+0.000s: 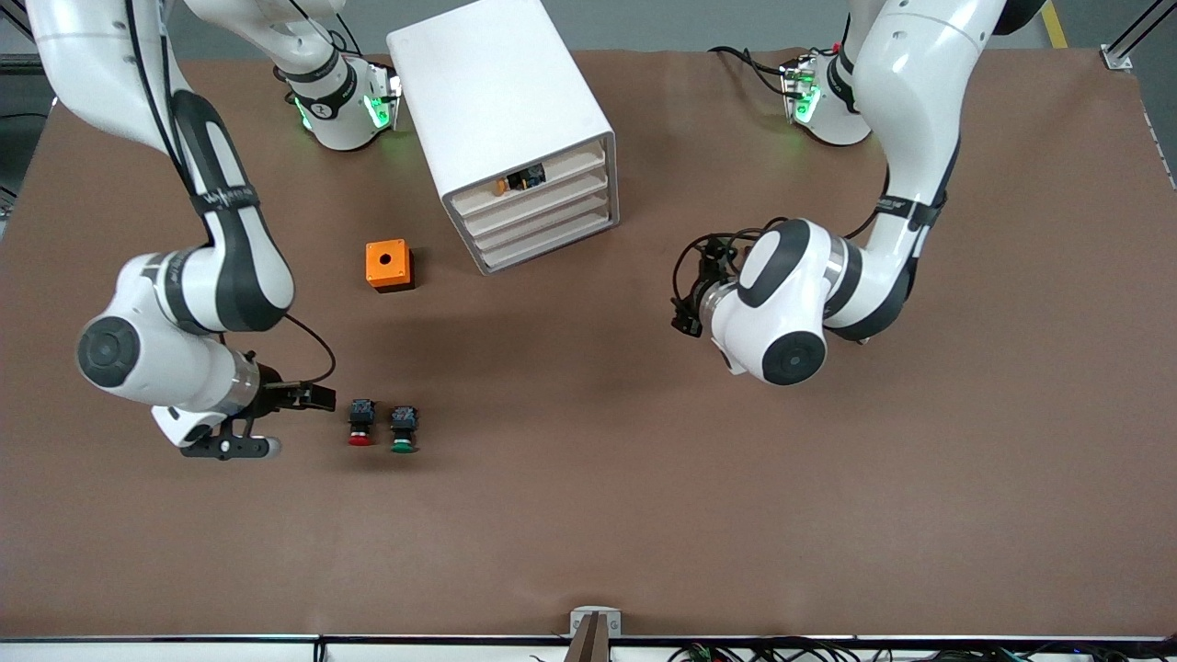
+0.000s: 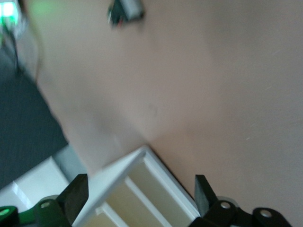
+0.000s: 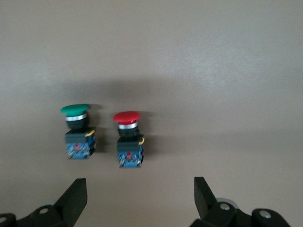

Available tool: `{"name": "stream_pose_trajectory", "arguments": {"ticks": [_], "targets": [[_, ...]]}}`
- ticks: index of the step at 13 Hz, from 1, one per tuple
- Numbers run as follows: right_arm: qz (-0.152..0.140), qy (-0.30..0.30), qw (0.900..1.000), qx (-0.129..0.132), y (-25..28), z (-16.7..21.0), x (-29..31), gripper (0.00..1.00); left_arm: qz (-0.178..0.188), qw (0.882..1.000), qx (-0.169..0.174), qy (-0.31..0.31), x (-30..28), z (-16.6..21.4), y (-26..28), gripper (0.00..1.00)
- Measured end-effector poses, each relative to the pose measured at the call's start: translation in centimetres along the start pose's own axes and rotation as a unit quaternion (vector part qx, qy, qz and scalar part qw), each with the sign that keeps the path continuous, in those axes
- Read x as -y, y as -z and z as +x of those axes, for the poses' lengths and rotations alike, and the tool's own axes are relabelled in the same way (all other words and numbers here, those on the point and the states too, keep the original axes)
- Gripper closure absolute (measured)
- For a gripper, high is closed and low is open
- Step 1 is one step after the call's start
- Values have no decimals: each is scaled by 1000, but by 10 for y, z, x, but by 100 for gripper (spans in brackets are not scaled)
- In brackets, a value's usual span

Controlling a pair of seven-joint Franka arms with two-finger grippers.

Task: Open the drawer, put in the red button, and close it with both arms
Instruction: 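Reach the right gripper to the red button while the left gripper nears the drawer, then grasp the red button with the right gripper while the left gripper hooks the drawer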

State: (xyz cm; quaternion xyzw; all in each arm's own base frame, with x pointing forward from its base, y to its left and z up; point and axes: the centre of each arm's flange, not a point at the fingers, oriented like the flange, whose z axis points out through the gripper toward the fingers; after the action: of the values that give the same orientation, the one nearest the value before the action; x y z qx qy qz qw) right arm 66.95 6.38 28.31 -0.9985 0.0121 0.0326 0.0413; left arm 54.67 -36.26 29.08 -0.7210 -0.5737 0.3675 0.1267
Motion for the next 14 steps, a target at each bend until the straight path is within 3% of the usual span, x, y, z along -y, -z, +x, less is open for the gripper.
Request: {"name": "stream_pose_trajectory", "arguments": {"ticks": [2, 4, 6, 10, 11, 14], "targets": [[0, -3, 1000, 7, -39, 3, -2, 0, 39, 995, 48, 78, -16, -4, -31, 1], [0, -4, 1000, 5, -67, 3, -1, 0, 81, 978, 90, 168, -29, -6, -57, 4], [2, -4, 1000, 5, -81, -3, 4, 0, 113, 962, 92, 232, -35, -18, -84, 8], [16, -9, 1000, 8, -86, -8, 16, 0, 165, 937, 120, 284, -26, -65, -118, 21], [17, -9, 1000, 8, -87, -8, 17, 0, 174, 934, 127, 286, -25, -70, -122, 27], [17, -11, 1000, 3, -91, -10, 16, 0, 197, 926, 127, 295, -22, -85, -142, 33]]}}
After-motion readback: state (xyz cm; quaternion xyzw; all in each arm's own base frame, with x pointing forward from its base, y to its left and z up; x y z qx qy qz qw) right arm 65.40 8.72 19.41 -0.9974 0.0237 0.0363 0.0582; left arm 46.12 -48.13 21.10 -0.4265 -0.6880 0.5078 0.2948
